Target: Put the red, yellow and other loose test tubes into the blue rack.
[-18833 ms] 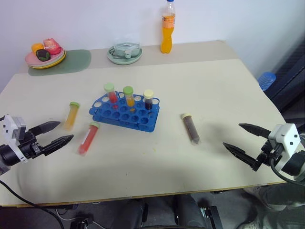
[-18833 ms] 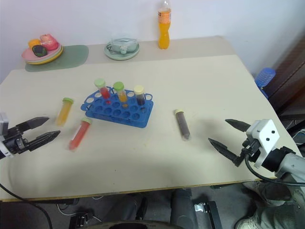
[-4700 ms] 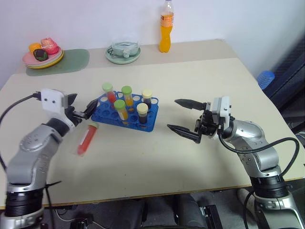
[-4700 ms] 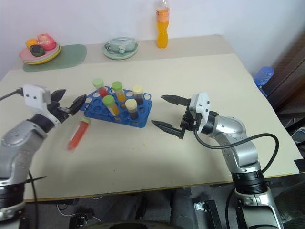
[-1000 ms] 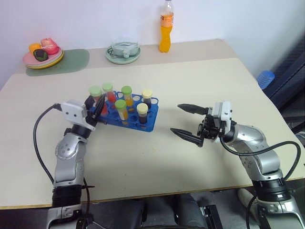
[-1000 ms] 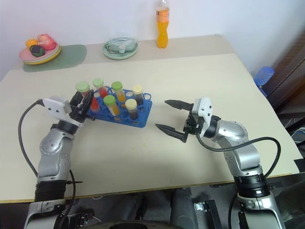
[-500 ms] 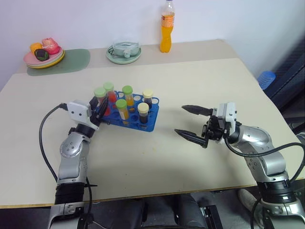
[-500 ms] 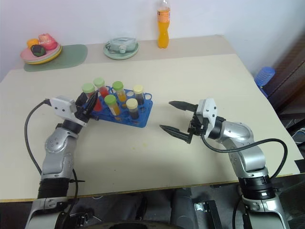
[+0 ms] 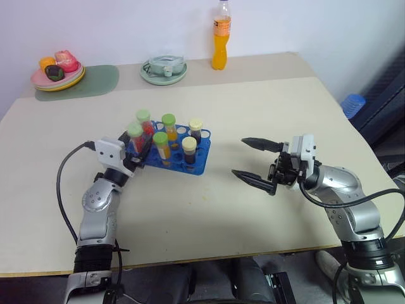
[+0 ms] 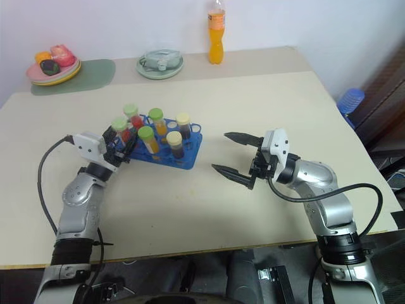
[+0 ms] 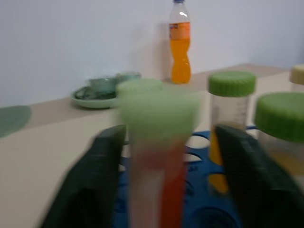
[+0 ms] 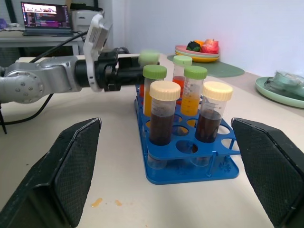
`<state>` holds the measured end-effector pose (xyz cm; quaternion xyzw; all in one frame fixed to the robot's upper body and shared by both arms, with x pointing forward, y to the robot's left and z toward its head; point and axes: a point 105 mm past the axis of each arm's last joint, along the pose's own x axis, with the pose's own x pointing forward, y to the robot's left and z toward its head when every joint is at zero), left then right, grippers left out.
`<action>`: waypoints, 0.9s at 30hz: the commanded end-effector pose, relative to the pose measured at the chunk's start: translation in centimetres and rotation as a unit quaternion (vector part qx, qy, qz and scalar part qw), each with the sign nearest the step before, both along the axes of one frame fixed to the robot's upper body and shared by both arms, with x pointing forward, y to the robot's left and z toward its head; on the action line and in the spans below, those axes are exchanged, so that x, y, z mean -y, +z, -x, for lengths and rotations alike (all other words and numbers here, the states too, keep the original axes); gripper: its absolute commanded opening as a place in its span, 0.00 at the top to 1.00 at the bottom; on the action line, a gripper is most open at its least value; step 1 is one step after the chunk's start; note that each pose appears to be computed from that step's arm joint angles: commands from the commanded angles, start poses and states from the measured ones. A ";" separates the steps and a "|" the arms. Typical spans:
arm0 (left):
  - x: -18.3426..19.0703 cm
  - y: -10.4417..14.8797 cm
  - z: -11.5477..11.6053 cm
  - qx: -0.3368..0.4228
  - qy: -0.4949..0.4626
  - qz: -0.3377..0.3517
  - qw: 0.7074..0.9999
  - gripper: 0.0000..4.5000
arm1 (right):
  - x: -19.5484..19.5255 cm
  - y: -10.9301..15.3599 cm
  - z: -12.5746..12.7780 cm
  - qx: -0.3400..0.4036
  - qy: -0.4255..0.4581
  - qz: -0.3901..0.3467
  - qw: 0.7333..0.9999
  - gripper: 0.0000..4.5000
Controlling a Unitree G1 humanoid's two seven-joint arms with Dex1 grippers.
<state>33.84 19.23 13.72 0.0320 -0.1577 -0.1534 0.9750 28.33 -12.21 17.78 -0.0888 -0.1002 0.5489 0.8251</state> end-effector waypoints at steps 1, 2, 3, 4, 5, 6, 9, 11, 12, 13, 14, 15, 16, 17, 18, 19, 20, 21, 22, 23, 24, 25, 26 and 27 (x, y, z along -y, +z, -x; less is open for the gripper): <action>0.1 1.0 0.2 0.019 0.006 -0.023 1.000 0.02 | -0.1 1.5 0.2 0.029 0.007 -0.010 0.999 0.00; 0.2 1.0 0.3 0.018 0.005 -0.025 1.000 0.02 | -0.2 1.5 0.2 0.030 0.007 -0.010 0.999 0.00; 0.3 1.0 0.3 0.019 0.003 -0.026 0.999 0.02 | -0.2 1.5 0.2 0.030 0.008 -0.011 0.999 0.00; 0.3 1.2 0.4 0.020 -0.001 -0.023 1.000 0.02 | -0.2 1.5 0.2 0.030 0.008 -0.011 0.999 0.00; 0.3 1.4 0.5 0.021 -0.006 -0.020 1.000 0.02 | -0.2 1.5 0.2 0.031 0.008 -0.011 0.999 0.00; 0.3 1.6 0.6 0.025 -0.010 -0.030 0.999 0.02 | -0.2 1.6 0.1 0.031 0.008 -0.011 0.999 0.00; 0.1 1.6 1.0 -0.003 -0.032 -0.005 0.999 0.02 | -0.2 1.5 0.1 0.031 0.008 -0.012 0.999 0.00; 0.1 2.2 2.1 0.009 -0.050 -0.030 0.998 0.02 | -0.2 1.5 0.1 0.031 0.007 -0.012 0.999 0.00; 0.0 2.4 2.8 0.017 -0.053 -0.060 0.997 0.02 | -0.2 1.5 0.1 0.031 0.007 -0.012 0.999 0.00; 0.0 2.2 3.4 0.009 -0.065 -0.080 0.995 0.02 | -0.1 1.4 0.1 0.030 0.007 -0.012 0.999 0.00; -0.1 2.0 3.8 0.001 -0.074 -0.090 0.993 0.02 | -0.1 1.4 0.1 0.030 0.007 -0.011 0.999 0.00; -0.1 1.9 4.5 -0.012 -0.091 -0.096 0.991 0.02 | 0.0 1.3 0.0 0.029 0.006 -0.011 0.999 0.00; -0.5 1.7 5.1 -0.031 -0.105 -0.085 0.990 0.02 | 0.0 1.3 0.1 0.028 0.006 -0.010 1.000 0.00; -0.8 1.5 5.4 -0.050 -0.113 -0.078 0.989 0.02 | 0.1 1.2 0.1 0.027 0.005 -0.010 1.000 0.00; -1.1 1.3 5.6 -0.065 -0.112 -0.080 0.988 0.02 | 0.2 1.2 0.1 0.026 0.004 -0.010 1.000 0.00; -1.3 1.2 5.7 -0.074 -0.109 -0.083 0.988 0.02 | 0.3 1.2 0.1 0.025 0.003 -0.010 1.000 0.00; -1.4 1.2 6.1 -0.079 -0.116 -0.088 0.986 0.02 | 0.5 1.1 0.1 0.022 -0.002 -0.009 1.000 0.00; -1.4 1.2 6.4 -0.082 -0.121 -0.091 0.985 0.02 | 0.6 1.0 0.1 0.020 -0.005 -0.008 1.000 0.00; -1.5 1.1 6.8 -0.089 -0.129 -0.093 0.983 0.02 | 1.0 0.7 0.1 0.014 -0.015 -0.005 1.000 0.00; -2.0 0.8 7.3 -0.101 -0.135 -0.097 0.981 0.02 | 1.8 0.0 -0.1 -0.005 -0.041 0.005 0.999 0.00; -2.5 0.6 7.7 -0.110 -0.136 -0.100 0.980 0.02 | 2.6 -0.7 -0.2 -0.021 -0.066 0.011 0.997 0.00; -3.0 0.4 8.0 -0.117 -0.133 -0.102 0.979 0.02 | 3.3 -1.2 -0.2 -0.036 -0.087 0.014 0.995 0.00; -3.7 0.3 8.1 -0.121 -0.124 -0.102 0.980 0.02 | 4.1 -1.6 -0.2 -0.048 -0.113 0.018 0.992 0.00; -4.1 0.3 8.2 -0.122 -0.117 -0.101 0.980 0.02 | 4.8 -2.0 -0.2 -0.054 -0.139 0.026 0.988 0.00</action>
